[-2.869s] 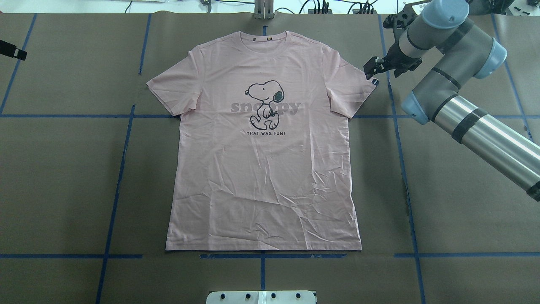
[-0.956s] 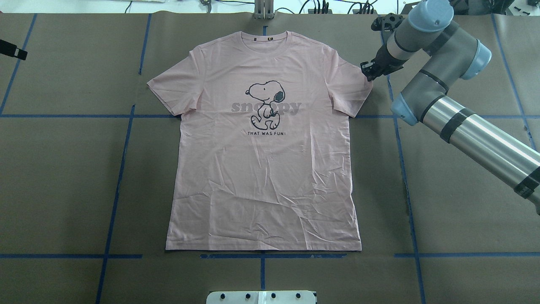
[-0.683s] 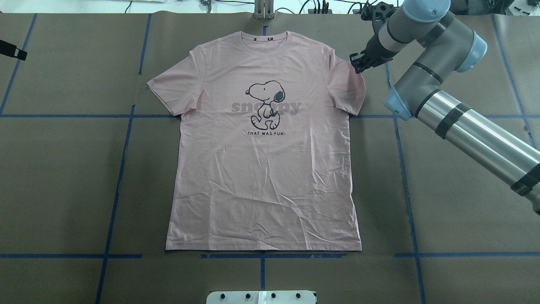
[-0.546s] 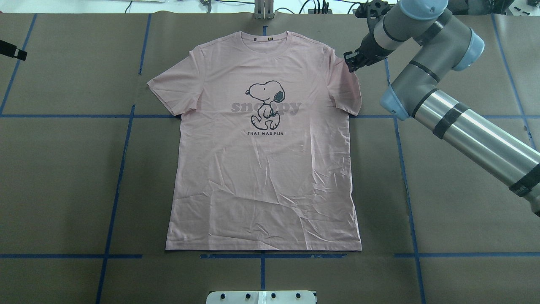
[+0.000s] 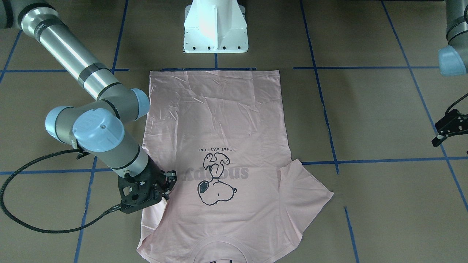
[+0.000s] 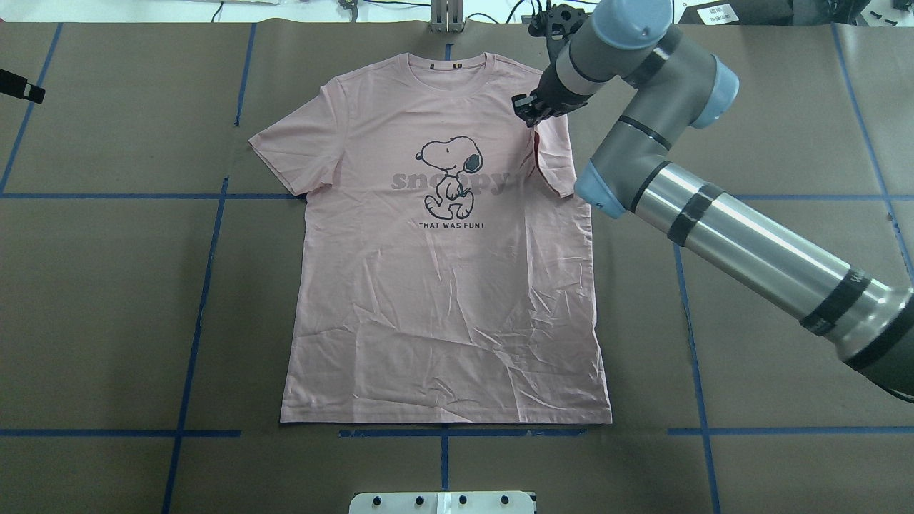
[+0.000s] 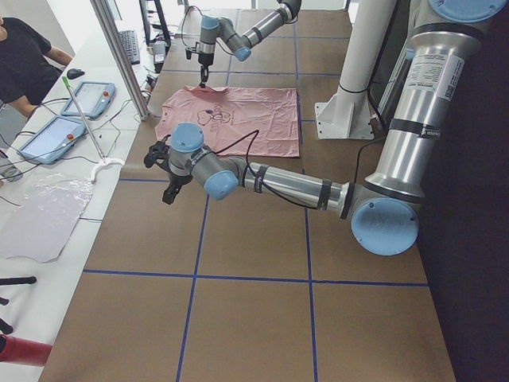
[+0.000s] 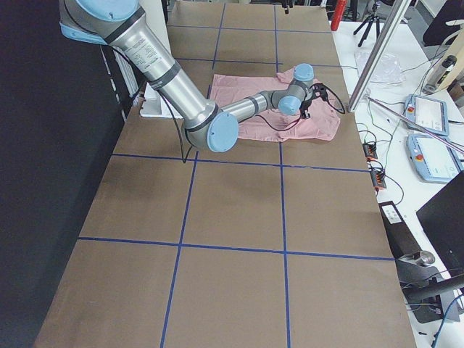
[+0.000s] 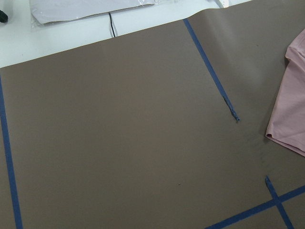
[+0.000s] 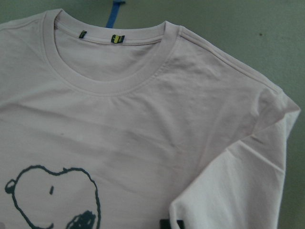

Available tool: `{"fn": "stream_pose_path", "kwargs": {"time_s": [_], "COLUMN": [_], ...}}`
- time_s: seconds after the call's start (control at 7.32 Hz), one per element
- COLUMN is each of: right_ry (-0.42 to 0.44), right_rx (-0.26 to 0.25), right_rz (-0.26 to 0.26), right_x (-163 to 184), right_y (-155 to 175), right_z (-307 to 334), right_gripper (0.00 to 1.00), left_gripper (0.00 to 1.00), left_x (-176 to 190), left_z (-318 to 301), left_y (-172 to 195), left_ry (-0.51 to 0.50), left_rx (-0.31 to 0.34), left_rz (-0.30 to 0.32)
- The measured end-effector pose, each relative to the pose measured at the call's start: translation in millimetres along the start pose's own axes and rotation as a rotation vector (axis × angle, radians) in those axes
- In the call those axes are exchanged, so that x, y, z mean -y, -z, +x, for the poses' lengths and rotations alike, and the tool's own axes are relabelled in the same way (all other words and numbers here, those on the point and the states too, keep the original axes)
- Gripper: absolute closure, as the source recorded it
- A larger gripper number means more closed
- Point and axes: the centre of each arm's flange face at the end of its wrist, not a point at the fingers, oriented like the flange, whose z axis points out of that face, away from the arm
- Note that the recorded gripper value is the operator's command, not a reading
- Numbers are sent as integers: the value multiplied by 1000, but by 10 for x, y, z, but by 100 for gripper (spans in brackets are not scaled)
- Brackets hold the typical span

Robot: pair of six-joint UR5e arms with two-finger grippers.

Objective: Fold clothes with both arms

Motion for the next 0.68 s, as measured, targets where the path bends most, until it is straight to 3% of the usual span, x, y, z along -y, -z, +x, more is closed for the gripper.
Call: {"fn": "stream_pose_path", "kwargs": {"time_s": [0.27,0.41,0.68], "right_ry": [-16,-18,-13], "right_rx": [-45,-56,-60], "right_rz": [18,22,22], "right_x": [185,207,179], "right_y": [-140,-172,-218], "right_z": [-211,-236,-288], "right_gripper": [100,6,0], "left_gripper": [0,0,0], "left_x": [5,11,23], "left_z": [5,9,15], "left_y": [5,8,9], "left_ry": [1,1,2], "left_rx": [0,-1,-1], "left_rz": [1,2,3]}}
